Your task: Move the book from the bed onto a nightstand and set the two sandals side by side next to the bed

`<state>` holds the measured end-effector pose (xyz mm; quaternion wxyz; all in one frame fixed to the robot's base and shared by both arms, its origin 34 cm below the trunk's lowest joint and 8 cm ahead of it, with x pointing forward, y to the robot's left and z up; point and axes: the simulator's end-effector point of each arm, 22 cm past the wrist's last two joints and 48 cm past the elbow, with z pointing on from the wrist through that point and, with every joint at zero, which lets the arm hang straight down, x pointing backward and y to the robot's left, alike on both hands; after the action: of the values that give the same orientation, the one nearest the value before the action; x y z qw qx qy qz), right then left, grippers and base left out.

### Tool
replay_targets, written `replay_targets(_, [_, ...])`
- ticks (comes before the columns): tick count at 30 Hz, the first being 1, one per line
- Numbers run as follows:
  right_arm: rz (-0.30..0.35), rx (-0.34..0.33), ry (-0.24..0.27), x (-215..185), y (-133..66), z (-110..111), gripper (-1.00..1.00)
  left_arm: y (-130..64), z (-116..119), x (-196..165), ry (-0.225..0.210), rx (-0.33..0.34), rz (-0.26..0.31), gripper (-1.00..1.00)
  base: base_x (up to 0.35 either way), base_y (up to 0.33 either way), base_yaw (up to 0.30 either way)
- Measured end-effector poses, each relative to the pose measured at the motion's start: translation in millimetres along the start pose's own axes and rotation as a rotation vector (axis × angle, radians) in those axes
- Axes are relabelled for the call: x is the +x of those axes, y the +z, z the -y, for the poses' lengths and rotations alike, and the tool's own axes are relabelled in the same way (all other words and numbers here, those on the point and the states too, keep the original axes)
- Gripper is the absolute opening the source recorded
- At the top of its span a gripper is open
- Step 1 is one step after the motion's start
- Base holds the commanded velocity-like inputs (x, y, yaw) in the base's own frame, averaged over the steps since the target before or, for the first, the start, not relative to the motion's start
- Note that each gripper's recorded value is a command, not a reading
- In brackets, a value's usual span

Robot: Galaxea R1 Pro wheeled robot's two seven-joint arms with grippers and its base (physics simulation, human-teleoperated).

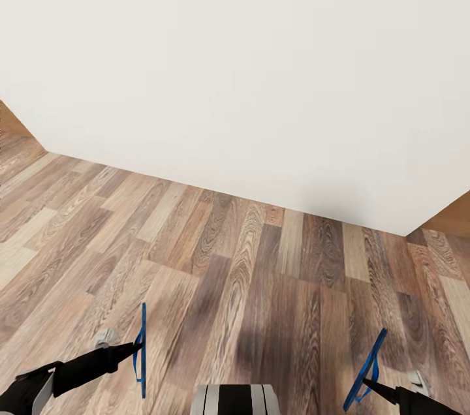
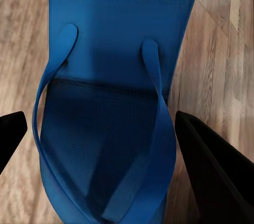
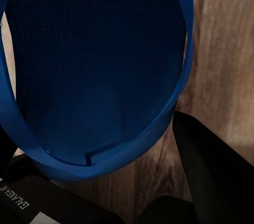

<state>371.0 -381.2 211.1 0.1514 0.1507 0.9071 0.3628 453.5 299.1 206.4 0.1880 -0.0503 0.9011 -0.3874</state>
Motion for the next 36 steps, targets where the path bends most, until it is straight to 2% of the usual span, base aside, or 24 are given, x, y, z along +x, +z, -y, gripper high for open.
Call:
replay_targets(6, [0.015,-0.008,-0.01,-5.5,-2.7,-5.9,-1.0,-4.0,5.9,-8.6,0.015,0.004,0.016,-1.0,0.0,0.0,0.0])
replay_targets(9, [0.014,0.0,0.006,0.4,-6.0,-4.0,-1.0,-5.3,9.5,-11.9,0.021,0.008,0.022,-1.0,0.0,0.0,0.0])
replay_targets(14, [0.026,0.006,0.003,-0.4,-9.6,-4.8,-1.0,-6.3,14.5,-1.3,-0.005,0.018,0.014,-1.0,0.0,0.0,0.0])
replay_targets(16, [0.031,0.015,0.0,-1.8,-10.5,-4.1,-1.0,-7.0,15.9,-1.4,0.002,0.018,0.023,-1.0,0.0,0.0,0.0])
replay_targets(19, [0.039,0.037,-0.005,-3.9,-10.9,-1.5,-1.0,-6.0,13.0,-0.6,0.019,-0.01,0.031,-1.0,0.0,0.0,0.0])
replay_targets(22, [0.041,0.067,-0.006,-2.7,-5.8,0.7,-1.0,-4.7,0.1,1.3,0.019,-0.085,0.035,-1.0,0.0,0.0,0.0])
replay_targets(25, [0.048,0.082,-0.01,-4.2,-4.0,0.5,-1.0,-4.4,-3.0,-1.3,0.021,-0.117,0.044,-1.0,0.0,0.0,0.0])
replay_targets(36, [0.079,0.074,-0.035,-17.2,-7.8,-10.1,-1.0,-6.8,8.4,-16.9,0.044,-0.12,0.079,-1.0,0.0,0.0,0.0])
